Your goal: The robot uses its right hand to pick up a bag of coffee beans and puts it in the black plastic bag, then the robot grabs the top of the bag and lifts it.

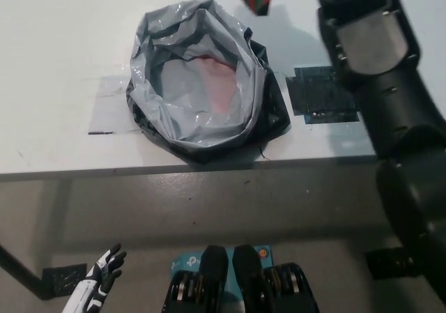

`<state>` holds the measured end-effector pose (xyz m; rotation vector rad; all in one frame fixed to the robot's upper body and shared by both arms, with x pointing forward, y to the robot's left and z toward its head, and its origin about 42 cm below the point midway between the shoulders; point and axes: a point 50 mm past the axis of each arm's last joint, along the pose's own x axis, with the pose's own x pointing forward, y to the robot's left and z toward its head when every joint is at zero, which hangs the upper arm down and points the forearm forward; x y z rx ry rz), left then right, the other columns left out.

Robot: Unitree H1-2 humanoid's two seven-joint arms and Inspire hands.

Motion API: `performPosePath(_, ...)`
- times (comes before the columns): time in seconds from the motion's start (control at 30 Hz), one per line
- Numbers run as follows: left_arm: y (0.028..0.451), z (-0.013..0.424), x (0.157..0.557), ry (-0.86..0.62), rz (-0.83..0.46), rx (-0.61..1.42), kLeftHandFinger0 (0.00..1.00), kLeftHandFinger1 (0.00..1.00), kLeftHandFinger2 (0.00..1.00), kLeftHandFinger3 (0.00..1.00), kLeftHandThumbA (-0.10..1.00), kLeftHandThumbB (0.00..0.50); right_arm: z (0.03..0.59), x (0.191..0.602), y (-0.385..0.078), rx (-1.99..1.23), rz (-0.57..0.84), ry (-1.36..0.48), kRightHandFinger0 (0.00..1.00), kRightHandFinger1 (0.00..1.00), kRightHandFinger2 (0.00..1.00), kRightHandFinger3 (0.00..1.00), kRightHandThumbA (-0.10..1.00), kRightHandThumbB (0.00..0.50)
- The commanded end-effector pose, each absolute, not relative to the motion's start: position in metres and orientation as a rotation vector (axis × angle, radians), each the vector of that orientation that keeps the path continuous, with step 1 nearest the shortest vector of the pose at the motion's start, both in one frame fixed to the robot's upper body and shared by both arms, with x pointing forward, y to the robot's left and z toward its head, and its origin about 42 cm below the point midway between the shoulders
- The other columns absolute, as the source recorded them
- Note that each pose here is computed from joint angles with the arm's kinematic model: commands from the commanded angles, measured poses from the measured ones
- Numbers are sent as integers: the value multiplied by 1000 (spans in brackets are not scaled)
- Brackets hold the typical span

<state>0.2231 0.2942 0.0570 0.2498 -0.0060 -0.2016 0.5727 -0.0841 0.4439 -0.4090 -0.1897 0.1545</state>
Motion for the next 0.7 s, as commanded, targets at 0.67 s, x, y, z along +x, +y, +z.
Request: performPosePath(0.67, 299, 73, 235, -68, -239, 281, 1000, 1000, 1000, 1000, 939, 320, 439, 554, -9, -435, 248, -302, 0, 404, 748, 717, -100, 152)
